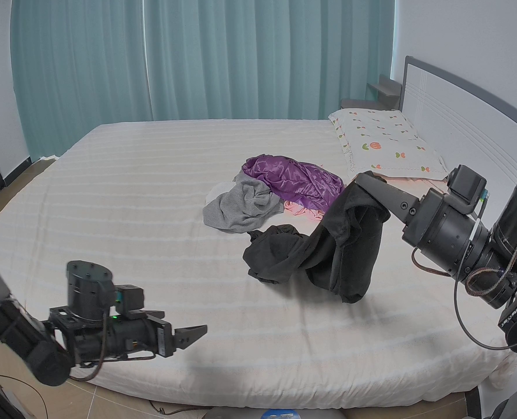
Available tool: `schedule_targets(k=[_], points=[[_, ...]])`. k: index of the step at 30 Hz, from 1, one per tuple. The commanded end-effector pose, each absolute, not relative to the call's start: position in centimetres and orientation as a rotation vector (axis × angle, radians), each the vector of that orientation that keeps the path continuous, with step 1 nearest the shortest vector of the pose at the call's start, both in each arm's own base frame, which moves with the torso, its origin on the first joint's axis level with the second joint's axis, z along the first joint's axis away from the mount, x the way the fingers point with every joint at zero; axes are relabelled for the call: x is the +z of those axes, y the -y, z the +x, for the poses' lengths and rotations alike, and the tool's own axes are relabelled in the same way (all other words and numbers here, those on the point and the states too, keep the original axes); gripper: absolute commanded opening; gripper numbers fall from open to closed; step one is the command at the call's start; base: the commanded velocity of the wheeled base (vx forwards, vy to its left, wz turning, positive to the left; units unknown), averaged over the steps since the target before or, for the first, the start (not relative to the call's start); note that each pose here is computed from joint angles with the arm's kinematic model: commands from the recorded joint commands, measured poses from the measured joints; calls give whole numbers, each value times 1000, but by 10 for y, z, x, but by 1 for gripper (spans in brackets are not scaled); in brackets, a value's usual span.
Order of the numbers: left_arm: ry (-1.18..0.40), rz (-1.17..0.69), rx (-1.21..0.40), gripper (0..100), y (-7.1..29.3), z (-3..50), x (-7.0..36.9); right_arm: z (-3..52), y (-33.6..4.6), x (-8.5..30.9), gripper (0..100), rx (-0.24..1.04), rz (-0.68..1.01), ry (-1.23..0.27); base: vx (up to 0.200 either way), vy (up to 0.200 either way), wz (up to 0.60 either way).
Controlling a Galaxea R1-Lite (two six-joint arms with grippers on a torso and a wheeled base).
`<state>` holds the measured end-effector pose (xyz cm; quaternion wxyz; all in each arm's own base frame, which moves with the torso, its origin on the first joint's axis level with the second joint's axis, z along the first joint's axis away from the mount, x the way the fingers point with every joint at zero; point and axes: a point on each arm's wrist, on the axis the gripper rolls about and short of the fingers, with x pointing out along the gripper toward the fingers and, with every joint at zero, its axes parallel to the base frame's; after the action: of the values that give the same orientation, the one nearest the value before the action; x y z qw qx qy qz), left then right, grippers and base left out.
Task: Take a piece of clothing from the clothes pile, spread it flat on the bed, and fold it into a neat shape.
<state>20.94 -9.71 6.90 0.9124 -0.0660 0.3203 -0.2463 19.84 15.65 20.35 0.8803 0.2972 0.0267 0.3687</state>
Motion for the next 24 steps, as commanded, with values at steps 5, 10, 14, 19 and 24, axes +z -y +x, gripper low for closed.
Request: schedule_targets(k=[5,10,14,19,24], points=[[-710,-57,-538,100,176,257,-8,182,-154,214,0,811,632,-24,0,0,0],[-671,-65,-558,100,194,277,-17,176,-157,214,0,835,630,-30,0,0,0],[-634,-74,-553,100,207,297,-27,176,-157,217,0,838,631,-18,0,0,0],[-555,-119,-488,100,223,330,-39,176,-156,220,0,837,627,-4,0,0,0],[-524,-115,-474,100,234,347,-53,180,-156,224,0,832,631,14,0,0,0]])
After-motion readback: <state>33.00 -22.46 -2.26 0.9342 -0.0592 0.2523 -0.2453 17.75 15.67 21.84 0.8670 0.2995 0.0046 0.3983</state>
